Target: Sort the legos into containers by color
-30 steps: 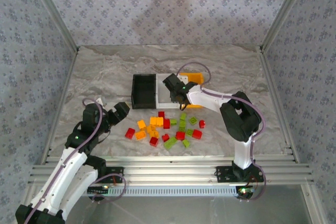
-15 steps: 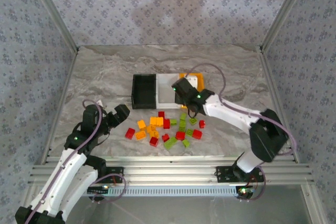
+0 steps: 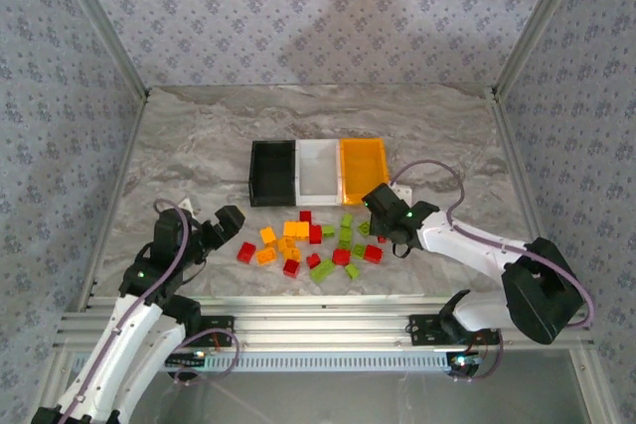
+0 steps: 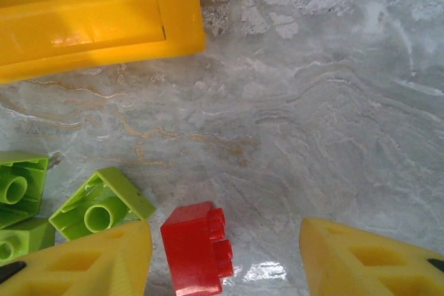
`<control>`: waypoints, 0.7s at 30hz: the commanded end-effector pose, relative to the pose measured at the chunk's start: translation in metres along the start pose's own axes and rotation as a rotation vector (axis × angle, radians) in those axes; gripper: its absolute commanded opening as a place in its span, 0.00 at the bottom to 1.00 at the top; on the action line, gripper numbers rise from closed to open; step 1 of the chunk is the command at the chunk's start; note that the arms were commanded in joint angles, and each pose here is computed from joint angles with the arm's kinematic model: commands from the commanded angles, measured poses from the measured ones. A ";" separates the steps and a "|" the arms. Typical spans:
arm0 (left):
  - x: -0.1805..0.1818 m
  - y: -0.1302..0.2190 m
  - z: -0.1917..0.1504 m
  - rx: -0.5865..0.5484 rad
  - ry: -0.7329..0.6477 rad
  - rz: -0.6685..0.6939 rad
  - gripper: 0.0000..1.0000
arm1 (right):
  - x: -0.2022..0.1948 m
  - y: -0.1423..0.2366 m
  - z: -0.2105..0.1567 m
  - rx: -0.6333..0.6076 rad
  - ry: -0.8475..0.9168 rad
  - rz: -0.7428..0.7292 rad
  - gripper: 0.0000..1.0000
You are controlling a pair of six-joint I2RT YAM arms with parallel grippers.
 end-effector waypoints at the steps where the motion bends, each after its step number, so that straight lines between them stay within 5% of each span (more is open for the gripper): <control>1: 0.001 0.000 -0.004 0.023 0.009 -0.001 1.00 | 0.003 -0.010 -0.004 0.031 0.006 0.017 0.57; 14: 0.004 -0.002 -0.004 0.017 0.015 0.008 1.00 | 0.002 -0.029 -0.018 0.076 -0.004 0.013 0.41; 21: 0.004 -0.003 -0.003 0.011 0.018 0.007 1.00 | 0.001 -0.016 -0.010 0.041 0.004 0.030 0.23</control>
Point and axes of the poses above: each hand's point on the last joint's axis, 136 mm out from that joint toward the fingers, its own y axis back along the fingers, its own x axis along the line the jaws close on, z = x × y, the point moved 6 cm from there along y, back along the fingers, and after that the axes turned 7 degrees about y, right-handed, at the moved point
